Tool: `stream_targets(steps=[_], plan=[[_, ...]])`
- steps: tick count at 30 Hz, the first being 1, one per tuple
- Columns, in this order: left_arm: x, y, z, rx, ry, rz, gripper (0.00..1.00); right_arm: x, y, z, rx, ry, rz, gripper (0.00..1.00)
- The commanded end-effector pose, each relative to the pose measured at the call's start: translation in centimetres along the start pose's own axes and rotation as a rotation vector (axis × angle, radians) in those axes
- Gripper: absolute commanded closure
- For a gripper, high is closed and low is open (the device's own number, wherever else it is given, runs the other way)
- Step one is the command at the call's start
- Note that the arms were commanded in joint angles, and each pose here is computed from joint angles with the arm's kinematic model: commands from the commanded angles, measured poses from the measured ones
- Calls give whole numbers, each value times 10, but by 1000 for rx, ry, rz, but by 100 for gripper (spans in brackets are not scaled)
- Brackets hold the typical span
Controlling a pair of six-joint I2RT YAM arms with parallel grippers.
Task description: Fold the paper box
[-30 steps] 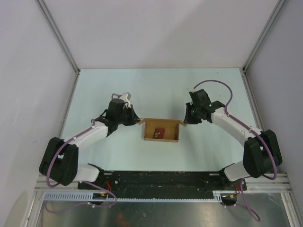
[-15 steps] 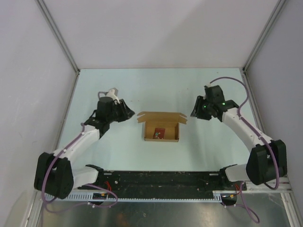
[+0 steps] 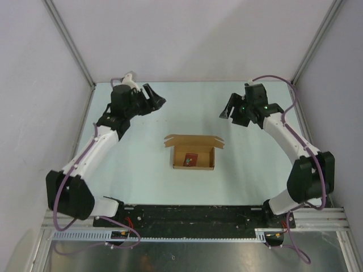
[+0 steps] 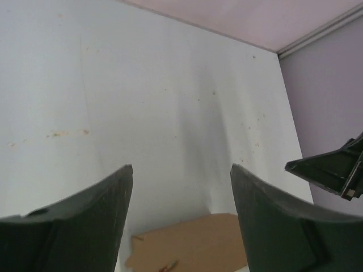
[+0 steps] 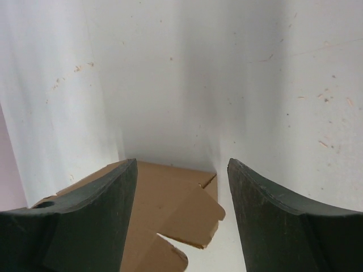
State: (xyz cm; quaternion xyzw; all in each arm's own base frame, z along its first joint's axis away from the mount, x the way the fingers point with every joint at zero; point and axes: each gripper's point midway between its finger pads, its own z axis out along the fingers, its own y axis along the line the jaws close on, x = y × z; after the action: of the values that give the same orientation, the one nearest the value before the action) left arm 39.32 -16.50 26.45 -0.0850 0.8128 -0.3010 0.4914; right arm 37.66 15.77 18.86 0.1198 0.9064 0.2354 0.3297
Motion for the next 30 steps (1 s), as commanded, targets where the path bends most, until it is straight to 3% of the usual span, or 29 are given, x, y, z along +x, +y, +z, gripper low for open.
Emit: stream_targets(steps=[1, 15, 21, 30], plan=[[39, -14, 9, 84, 200, -3, 23, 9, 18, 4, -29, 94, 22, 28], [138, -3, -4, 51, 420, 85, 19, 67, 13, 6, 64, 255, -65, 21], [162, 13, -11, 21, 476, 87, 16, 79, 2, 10, 86, 283, -61, 19], [167, 9, -12, 41, 506, 73, 14, 96, 6, 14, 62, 334, -52, 17]])
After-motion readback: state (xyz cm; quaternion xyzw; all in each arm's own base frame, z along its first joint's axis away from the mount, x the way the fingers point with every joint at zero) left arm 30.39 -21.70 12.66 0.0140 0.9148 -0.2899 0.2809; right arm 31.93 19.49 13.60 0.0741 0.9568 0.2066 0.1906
